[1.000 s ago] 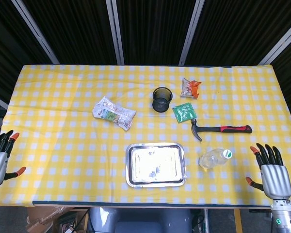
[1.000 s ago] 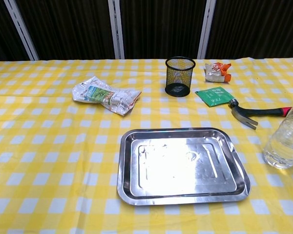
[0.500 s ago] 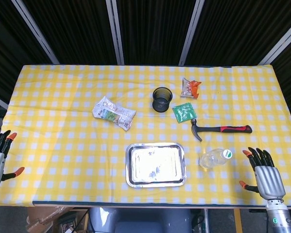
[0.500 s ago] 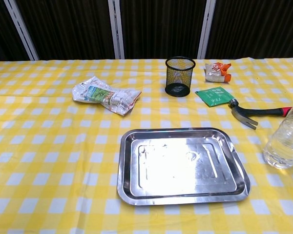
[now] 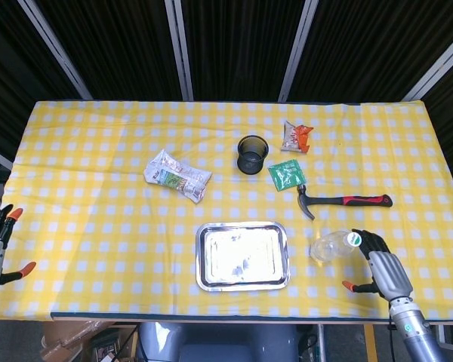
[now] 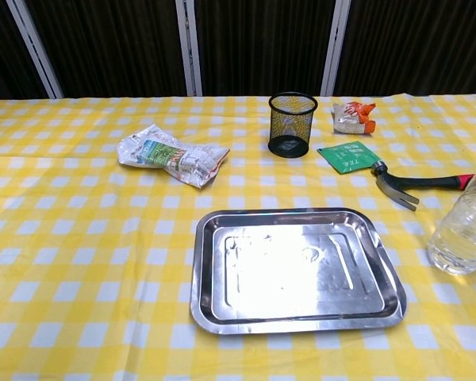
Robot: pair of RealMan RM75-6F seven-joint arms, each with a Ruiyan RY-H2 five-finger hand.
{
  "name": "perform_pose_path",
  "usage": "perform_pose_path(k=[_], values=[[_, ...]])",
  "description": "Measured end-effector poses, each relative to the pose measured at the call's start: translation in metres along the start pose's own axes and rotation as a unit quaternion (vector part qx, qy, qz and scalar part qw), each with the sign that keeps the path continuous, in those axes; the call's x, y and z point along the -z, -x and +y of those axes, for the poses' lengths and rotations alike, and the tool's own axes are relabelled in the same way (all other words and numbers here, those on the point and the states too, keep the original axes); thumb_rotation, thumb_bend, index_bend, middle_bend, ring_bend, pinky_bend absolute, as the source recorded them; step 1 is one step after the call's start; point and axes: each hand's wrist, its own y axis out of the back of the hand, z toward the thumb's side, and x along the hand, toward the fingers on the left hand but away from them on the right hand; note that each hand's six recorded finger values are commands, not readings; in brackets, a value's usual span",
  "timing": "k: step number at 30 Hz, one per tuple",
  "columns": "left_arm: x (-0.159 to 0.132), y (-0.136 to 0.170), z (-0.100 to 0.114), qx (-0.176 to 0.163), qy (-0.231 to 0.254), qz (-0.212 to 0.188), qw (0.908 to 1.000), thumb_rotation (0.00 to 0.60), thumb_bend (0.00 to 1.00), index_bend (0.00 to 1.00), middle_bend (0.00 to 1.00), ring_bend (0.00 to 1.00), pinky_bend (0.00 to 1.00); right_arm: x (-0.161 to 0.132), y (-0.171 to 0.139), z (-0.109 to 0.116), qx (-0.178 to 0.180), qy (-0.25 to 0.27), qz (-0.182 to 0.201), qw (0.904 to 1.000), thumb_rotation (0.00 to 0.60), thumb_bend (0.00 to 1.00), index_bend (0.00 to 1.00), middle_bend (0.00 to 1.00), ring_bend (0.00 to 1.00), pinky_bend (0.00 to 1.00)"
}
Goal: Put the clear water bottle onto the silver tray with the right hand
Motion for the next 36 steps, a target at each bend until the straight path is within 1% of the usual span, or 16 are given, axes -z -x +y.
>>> perform_pose_path(k=[5,7,9,11,12,14,15,17,19,21,24,25,27,30,32,36], values=[[0.001,0.002,0.002,-0.001,0.002,0.002,1.0,0.6,0.19,0.04,0.0,0.0,0.0,-0.016,0.013,-0.01,-0.031,0.029,0.005,0.9991,0.6,0.16,0.16,0.1,0.0,0.0],[0.002,0.001,0.002,-0.001,0.002,0.003,1.0,0.6,0.19,0.04,0.0,0.0,0.0,-0.022,0.018,-0.014,-0.042,0.048,0.004,0.9979,0.6,0.16,0.17,0.1,0.0,0.0],[0.002,0.001,0.002,-0.001,0.002,0.004,1.0,0.6,0.19,0.04,0.0,0.0,0.0,-0.026,0.023,-0.016,-0.047,0.071,0.003,0.9964,0.6,0.16,0.19,0.11,0.0,0.0],[0.003,0.0,0.001,0.001,0.002,0.004,1.0,0.6,0.19,0.04,0.0,0.0,0.0,-0.031,0.026,-0.018,-0.048,0.091,0.004,0.9947,0.6,0.16,0.25,0.17,0.03,0.0],[0.003,0.0,0.001,0.002,0.001,0.005,1.0,0.6,0.19,0.04,0.0,0.0,0.0,-0.033,0.029,-0.019,-0.048,0.106,0.004,0.9932,0.6,0.16,0.31,0.23,0.06,0.0],[0.003,0.0,0.0,0.003,0.001,0.005,1.0,0.6,0.19,0.04,0.0,0.0,0.0,-0.037,0.033,-0.02,-0.046,0.13,0.004,0.9905,0.6,0.17,0.46,0.37,0.14,0.0],[0.003,-0.001,0.0,0.003,0.0,0.005,1.0,0.6,0.19,0.04,0.0,0.0,0.0,-0.039,0.036,-0.021,-0.041,0.149,0.002,0.988,0.6,0.19,0.52,0.41,0.17,0.0],[0.003,-0.001,-0.001,0.005,0.0,0.006,1.0,0.6,0.19,0.04,0.0,0.0,0.0,-0.042,0.041,-0.021,-0.029,0.18,-0.001,0.9832,0.6,0.28,0.68,0.53,0.25,0.0],[0.003,-0.001,-0.001,0.007,-0.001,0.007,1.0,0.6,0.19,0.04,0.0,0.0,0.0,-0.044,0.046,-0.019,-0.011,0.216,-0.007,0.9764,0.6,0.35,0.78,0.61,0.31,0.0],[0.003,-0.002,-0.002,0.008,-0.002,0.008,0.9999,0.6,0.19,0.04,0.0,0.0,0.0,-0.044,0.049,-0.017,0.005,0.241,-0.013,0.9703,0.6,0.38,0.83,0.65,0.34,0.0],[0.003,-0.003,-0.003,0.01,-0.003,0.009,0.9999,0.6,0.19,0.04,0.0,0.0,0.0,-0.041,0.05,-0.015,0.025,0.276,-0.028,0.9605,0.6,0.39,0.84,0.65,0.34,0.0],[0.003,-0.003,-0.003,0.011,-0.004,0.009,0.9999,0.6,0.19,0.04,0.0,0.0,0.0,-0.039,0.05,-0.015,0.028,0.282,-0.033,0.9585,0.6,0.39,0.84,0.65,0.34,0.0],[0.002,-0.003,-0.004,0.011,-0.004,0.008,0.9999,0.6,0.19,0.04,0.0,0.0,0.0,-0.039,0.049,-0.014,0.029,0.293,-0.038,0.9549,0.6,0.39,0.84,0.65,0.34,0.0],[0.002,-0.003,-0.004,0.011,-0.004,0.008,0.9999,0.6,0.19,0.04,0.0,0.0,0.0,-0.044,0.046,-0.01,0.023,0.308,-0.031,0.9506,0.6,0.39,0.84,0.65,0.34,0.0],[0.002,-0.002,-0.004,0.01,-0.004,0.008,0.9999,0.6,0.19,0.04,0.0,0.0,0.0,-0.047,0.045,-0.005,0.022,0.309,-0.024,0.9504,0.6,0.39,0.84,0.65,0.34,0.0],[0.001,-0.002,-0.004,0.01,-0.004,0.007,0.9999,0.6,0.19,0.04,0.0,0.0,0.0,-0.064,0.041,0.003,0.019,0.294,-0.005,0.9556,0.6,0.39,0.84,0.65,0.34,0.0]])
